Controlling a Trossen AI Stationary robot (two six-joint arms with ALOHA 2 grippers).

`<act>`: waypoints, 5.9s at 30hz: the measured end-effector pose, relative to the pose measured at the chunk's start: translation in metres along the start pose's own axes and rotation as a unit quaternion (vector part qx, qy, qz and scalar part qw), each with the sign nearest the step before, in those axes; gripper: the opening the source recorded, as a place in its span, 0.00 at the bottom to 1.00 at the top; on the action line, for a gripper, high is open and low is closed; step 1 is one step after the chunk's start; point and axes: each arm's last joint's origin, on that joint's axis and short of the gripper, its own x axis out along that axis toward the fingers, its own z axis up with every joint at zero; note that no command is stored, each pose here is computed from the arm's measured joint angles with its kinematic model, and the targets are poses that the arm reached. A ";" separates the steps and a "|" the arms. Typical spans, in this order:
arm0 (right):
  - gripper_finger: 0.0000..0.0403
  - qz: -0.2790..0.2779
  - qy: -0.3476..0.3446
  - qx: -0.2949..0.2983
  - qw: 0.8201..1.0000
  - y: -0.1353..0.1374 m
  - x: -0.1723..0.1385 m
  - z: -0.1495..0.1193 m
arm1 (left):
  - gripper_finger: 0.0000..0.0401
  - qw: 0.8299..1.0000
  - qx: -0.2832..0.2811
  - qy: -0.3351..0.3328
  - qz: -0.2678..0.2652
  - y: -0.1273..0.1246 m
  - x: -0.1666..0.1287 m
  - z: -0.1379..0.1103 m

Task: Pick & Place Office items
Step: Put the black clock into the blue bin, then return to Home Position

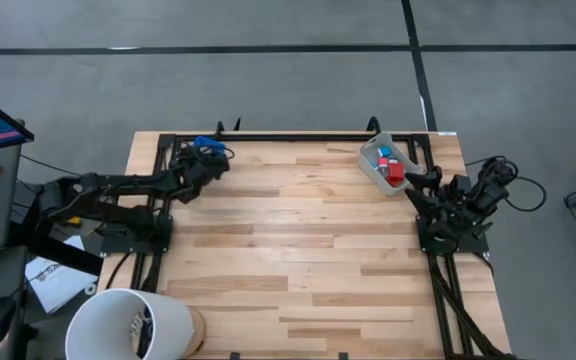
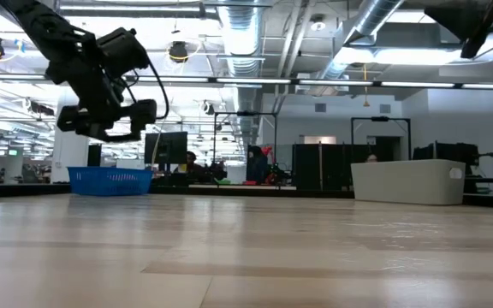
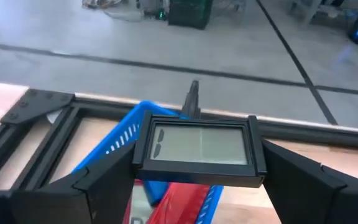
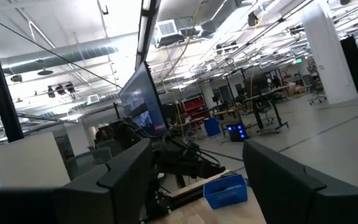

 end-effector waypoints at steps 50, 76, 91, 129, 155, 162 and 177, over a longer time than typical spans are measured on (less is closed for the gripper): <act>0.61 0.018 0.000 0.057 0.998 -0.002 0.000 0.031 | 0.81 0.805 0.076 -0.084 -0.582 0.052 -0.086 -0.033; 0.61 0.035 0.028 0.058 0.997 -0.001 -0.002 0.033 | 0.81 0.716 0.161 -0.038 -0.678 0.079 -0.090 -0.040; 0.61 0.136 0.086 0.024 0.987 0.012 -0.010 0.019 | 0.81 0.721 0.211 -0.005 -0.660 0.073 -0.086 -0.050; 0.61 0.239 0.201 -0.083 0.946 -0.026 0.010 -0.092 | 0.81 0.722 0.222 0.006 -0.656 0.071 -0.085 -0.053; 0.61 0.121 0.238 0.067 0.961 -0.031 0.012 -0.097 | 0.81 0.721 0.218 0.001 -0.657 0.071 -0.085 -0.052; 0.61 0.121 0.239 0.067 0.961 -0.031 0.012 -0.097 | 0.81 0.721 0.218 0.001 -0.657 0.071 -0.085 -0.052; 0.61 0.121 0.239 0.068 0.961 -0.031 0.012 -0.097 | 0.81 0.721 0.218 0.001 -0.657 0.071 -0.085 -0.052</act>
